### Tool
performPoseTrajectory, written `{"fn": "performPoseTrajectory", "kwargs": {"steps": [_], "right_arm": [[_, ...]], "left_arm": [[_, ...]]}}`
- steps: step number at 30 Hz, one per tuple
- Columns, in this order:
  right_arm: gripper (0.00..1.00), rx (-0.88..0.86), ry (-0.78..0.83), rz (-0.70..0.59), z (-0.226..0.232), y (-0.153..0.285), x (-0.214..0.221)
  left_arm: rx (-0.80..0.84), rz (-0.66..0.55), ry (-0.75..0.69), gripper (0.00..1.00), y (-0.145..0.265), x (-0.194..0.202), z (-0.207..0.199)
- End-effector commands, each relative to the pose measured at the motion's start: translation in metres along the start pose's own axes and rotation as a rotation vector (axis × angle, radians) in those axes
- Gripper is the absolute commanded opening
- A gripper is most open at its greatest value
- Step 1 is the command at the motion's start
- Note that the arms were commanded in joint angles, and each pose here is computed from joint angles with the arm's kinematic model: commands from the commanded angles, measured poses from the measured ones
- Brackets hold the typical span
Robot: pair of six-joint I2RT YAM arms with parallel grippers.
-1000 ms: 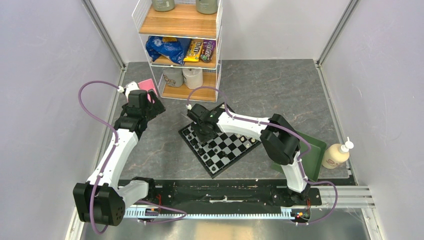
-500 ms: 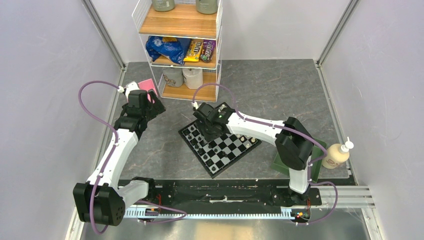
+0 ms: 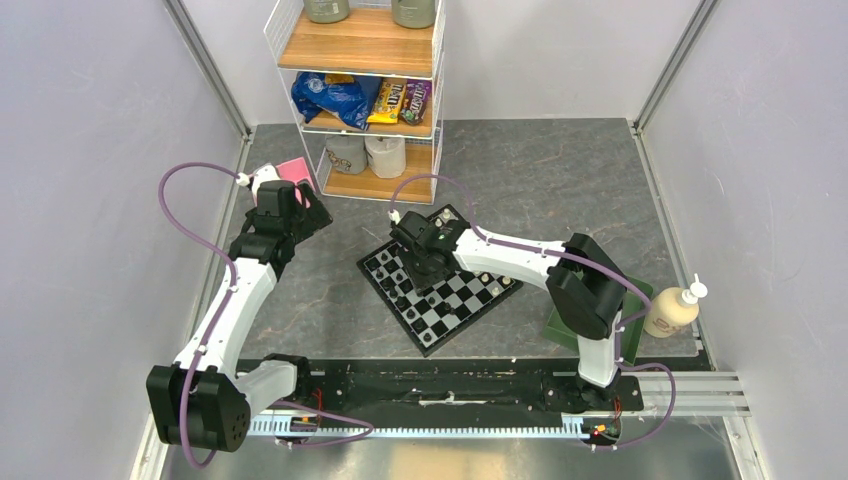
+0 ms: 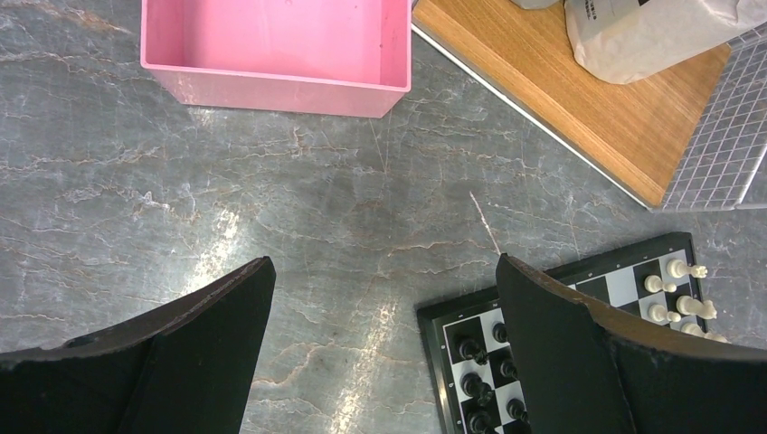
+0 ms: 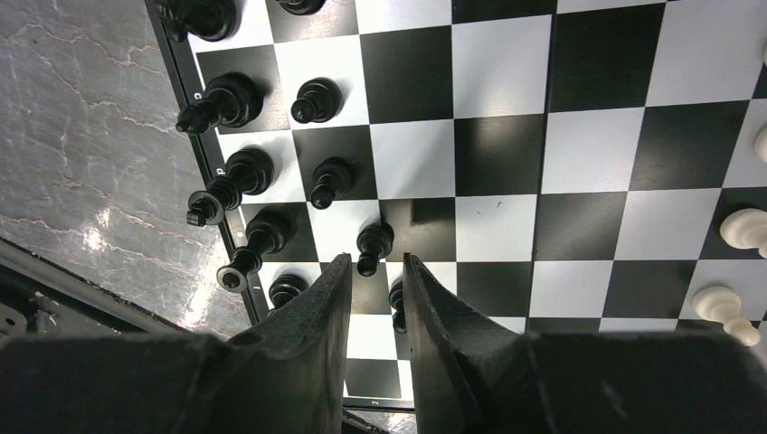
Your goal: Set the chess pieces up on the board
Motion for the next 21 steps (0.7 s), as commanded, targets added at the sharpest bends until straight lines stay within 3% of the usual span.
{"fn": "performPoseTrajectory", "kwargs": {"steps": [1, 21], "right_arm": [[0.33, -0.034, -0.006, -0.013, 0.008, -0.004, -0.006], [0.18, -0.063, 0.006, 0.007, 0.018, -0.006, -0.003]], "left_arm": [[0.018, -0.046, 0.008, 1.00, 0.001, -0.010, -0.002], [0.020, -0.048, 0.007, 1.00, 0.000, -0.011, -0.003]]}}
Point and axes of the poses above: each gripper's point midway between its finger pads, its own y axis back along the fingers, its own z axis along the line the jaws close on, x = y × z, the point moved 3 cm from there along y, back along the fingers, and after that the axes turned 9 degrees about -y, right-handed, at the moved point
